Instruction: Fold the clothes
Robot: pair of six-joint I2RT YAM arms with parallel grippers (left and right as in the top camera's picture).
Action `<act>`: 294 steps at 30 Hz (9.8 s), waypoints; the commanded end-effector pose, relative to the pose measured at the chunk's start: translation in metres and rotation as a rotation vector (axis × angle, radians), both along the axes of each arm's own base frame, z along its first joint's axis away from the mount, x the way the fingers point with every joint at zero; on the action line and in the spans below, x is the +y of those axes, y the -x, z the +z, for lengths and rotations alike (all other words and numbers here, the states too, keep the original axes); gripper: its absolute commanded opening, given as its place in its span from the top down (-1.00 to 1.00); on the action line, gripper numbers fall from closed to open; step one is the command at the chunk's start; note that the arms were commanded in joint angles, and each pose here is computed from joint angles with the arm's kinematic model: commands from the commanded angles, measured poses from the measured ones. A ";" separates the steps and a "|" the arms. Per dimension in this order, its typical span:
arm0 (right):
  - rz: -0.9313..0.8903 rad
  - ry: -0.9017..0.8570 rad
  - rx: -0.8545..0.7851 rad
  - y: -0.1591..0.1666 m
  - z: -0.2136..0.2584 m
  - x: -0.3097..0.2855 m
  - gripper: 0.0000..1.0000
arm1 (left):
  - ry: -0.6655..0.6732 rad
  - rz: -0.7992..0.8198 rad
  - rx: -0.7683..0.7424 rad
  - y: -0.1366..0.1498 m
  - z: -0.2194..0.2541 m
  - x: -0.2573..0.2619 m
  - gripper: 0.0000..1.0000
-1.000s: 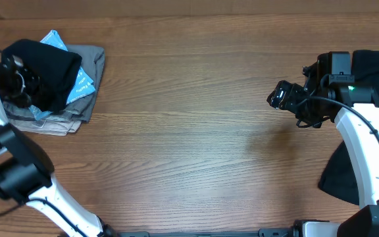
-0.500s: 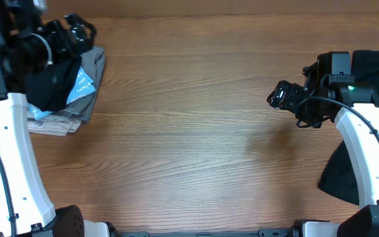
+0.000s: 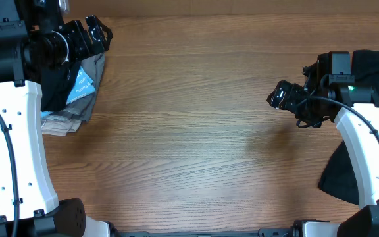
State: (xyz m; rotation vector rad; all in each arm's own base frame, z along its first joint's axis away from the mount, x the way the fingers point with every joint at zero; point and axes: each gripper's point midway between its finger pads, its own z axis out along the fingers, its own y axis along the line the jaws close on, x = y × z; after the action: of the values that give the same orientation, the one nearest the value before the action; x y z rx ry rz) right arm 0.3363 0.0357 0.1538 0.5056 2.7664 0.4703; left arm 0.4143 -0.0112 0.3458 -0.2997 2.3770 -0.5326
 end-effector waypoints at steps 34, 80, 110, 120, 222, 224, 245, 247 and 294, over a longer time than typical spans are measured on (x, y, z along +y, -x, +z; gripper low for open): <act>0.131 -0.031 -1.100 0.224 0.256 0.022 -1.00 | -0.001 0.009 -0.002 0.001 0.001 0.001 -0.99; -0.059 0.051 -1.544 0.118 0.136 0.006 -1.00 | -0.001 0.009 -0.002 0.001 0.001 0.001 -1.00; 0.267 0.485 -1.287 0.094 0.016 0.009 -1.00 | -0.002 0.008 -0.002 0.001 0.001 0.001 -1.00; 0.267 0.485 -1.288 0.094 0.016 0.009 -1.00 | -0.001 0.009 -0.002 0.001 0.001 0.001 -0.99; 0.267 0.485 -1.288 0.094 0.016 0.009 -1.00 | -0.328 0.137 -0.791 0.170 -0.176 0.005 -0.99; 0.267 0.485 -1.287 0.094 0.016 0.009 -1.00 | -0.359 0.118 -0.778 0.169 -0.185 0.005 -1.00; 0.267 0.485 -1.288 0.094 0.016 0.009 -1.00 | -0.493 0.009 -0.802 0.169 -0.188 -0.004 -1.00; 0.267 0.485 -1.288 0.094 0.016 0.009 -1.00 | -0.493 0.009 -0.802 0.169 -0.188 -0.004 -1.00; 0.267 0.485 -1.288 0.094 0.016 0.009 -1.00 | -0.493 0.009 -0.802 0.169 -0.188 -0.004 -0.99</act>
State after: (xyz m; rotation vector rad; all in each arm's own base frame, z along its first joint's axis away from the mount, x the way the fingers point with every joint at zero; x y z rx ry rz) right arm 0.2422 0.0450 0.1728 -0.2502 1.5737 0.0714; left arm 0.2454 -0.0156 0.1583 0.0979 1.6485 -0.0437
